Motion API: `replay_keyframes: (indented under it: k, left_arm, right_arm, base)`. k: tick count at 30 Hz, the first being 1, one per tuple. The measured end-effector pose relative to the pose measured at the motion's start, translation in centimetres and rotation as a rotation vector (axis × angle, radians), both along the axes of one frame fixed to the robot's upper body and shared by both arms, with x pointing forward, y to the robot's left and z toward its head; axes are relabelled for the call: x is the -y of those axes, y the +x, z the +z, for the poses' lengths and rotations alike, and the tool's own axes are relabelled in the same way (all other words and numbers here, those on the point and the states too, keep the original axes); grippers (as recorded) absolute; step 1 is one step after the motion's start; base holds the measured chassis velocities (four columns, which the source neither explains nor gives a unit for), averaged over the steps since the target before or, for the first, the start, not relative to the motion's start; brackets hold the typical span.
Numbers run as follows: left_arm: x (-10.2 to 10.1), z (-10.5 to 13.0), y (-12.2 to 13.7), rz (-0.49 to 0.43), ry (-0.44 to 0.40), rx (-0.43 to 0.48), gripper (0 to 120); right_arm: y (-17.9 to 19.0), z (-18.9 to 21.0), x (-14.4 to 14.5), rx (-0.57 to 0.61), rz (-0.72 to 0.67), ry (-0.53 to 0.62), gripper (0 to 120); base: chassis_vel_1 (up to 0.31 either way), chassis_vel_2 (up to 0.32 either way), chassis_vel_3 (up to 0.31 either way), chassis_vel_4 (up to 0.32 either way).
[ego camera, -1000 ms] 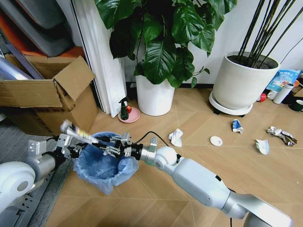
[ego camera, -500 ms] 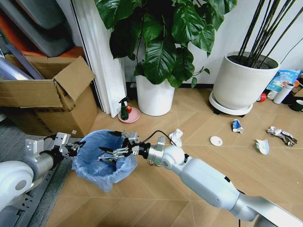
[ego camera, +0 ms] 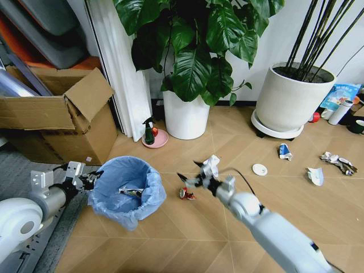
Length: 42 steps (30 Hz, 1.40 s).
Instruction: Pick up the trash bin and place the garbage on the floor into it.
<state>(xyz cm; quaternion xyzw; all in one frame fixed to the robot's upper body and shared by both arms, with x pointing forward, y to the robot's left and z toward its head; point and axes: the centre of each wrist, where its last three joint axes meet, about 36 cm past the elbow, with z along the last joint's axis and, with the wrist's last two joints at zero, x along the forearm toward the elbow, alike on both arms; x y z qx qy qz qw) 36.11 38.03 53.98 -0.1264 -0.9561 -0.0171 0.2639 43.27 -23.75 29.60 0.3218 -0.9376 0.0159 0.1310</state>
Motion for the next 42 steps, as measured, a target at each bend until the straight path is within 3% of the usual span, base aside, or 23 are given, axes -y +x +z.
replay_keyframes:
  k: [7, 11, 21, 24, 31, 42]
  left_arm:
    - [0.1, -0.2, 0.0, 0.004, -0.002, 0.006, 0]
    - [0.0, -0.4, 0.1, 0.006, -0.001, 0.005, 0]
    - [-0.1, -0.4, 0.1, 0.005, 0.000, 0.007, 0]
    - [-0.2, -0.3, 0.2, -0.001, 0.001, 0.007, 0]
    - [-0.1, -0.2, 0.2, -0.008, 0.003, 0.008, 0]
    - [-0.4, 0.3, 0.6, -0.012, 0.008, 0.015, 0]
  right_arm:
    - [-3.0, -4.0, 4.3, -0.040, -0.059, -0.104, 100]
    - [-3.0, -5.5, 4.3, -0.055, -0.054, -0.128, 100]
    - [-1.5, -8.1, 1.7, -0.105, -0.013, -0.165, 100]
    - [-0.2, -9.5, -1.0, -0.141, 0.002, -0.172, 100]
    - [2.5, -10.9, -4.0, -0.149, 0.010, -0.198, 100]
    - [6.8, -11.6, -6.5, -0.143, -0.002, -0.297, 100]
  base:
    - [0.000, 0.000, 0.000, 0.000]
    - [0.000, 0.000, 0.000, 0.000]
    - [0.000, 0.000, 0.000, 0.000]
    - [0.000, 0.000, 0.000, 0.000]
    - [0.000, 0.000, 0.000, 0.000]
    - [0.000, 0.000, 0.000, 0.000]
